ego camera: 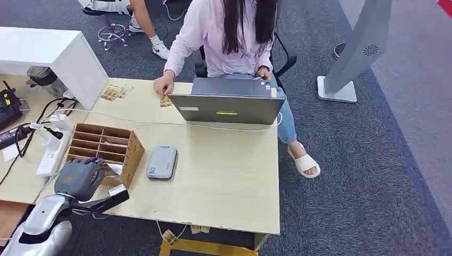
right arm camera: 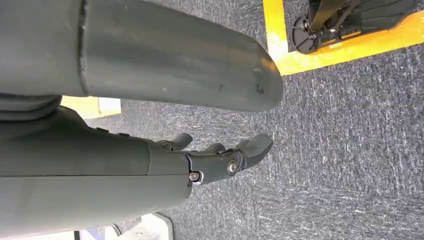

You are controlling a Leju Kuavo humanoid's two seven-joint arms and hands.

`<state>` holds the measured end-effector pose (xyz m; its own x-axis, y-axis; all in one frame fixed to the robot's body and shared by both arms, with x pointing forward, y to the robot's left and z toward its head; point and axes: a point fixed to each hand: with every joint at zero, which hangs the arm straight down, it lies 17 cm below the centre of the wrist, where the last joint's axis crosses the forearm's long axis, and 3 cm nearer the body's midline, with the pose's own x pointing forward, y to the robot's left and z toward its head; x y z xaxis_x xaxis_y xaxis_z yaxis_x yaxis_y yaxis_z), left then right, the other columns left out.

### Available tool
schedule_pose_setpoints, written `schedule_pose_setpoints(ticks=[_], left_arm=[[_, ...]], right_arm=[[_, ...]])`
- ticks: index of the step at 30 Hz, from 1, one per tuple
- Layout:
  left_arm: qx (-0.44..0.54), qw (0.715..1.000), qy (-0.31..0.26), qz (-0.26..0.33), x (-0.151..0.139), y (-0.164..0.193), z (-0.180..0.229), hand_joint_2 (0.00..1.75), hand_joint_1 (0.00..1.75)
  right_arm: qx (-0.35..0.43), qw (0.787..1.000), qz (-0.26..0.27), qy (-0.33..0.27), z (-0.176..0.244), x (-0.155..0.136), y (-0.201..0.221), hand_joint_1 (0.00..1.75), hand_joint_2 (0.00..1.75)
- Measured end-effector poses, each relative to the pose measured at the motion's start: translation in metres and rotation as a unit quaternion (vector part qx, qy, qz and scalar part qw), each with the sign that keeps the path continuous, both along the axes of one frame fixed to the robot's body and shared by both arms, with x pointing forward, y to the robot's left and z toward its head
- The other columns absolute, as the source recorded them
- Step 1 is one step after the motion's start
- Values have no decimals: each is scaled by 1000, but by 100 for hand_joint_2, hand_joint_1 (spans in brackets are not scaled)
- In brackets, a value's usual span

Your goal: Pass the card to the sensor for recognition and then transmit it.

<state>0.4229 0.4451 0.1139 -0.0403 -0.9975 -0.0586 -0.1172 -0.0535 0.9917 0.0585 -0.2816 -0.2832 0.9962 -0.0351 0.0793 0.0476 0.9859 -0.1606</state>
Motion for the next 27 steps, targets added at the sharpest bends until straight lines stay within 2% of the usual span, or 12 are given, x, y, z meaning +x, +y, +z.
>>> schedule_pose_setpoints(ticks=[9,17,21,27], left_arm=[[-29,996,-68,-57,-12,-35,54,175,175],[-30,989,-121,-81,-9,-44,105,175,175],[-13,982,-174,-66,17,-40,148,175,175],[-9,977,-211,-15,90,-34,195,175,175]], right_arm=[[1,1000,-14,7,0,-3,-1,0,0],[3,1000,-8,13,0,-6,0,0,0],[3,1000,16,13,0,-4,2,0,0],[-1,998,64,-1,2,12,3,0,0]])
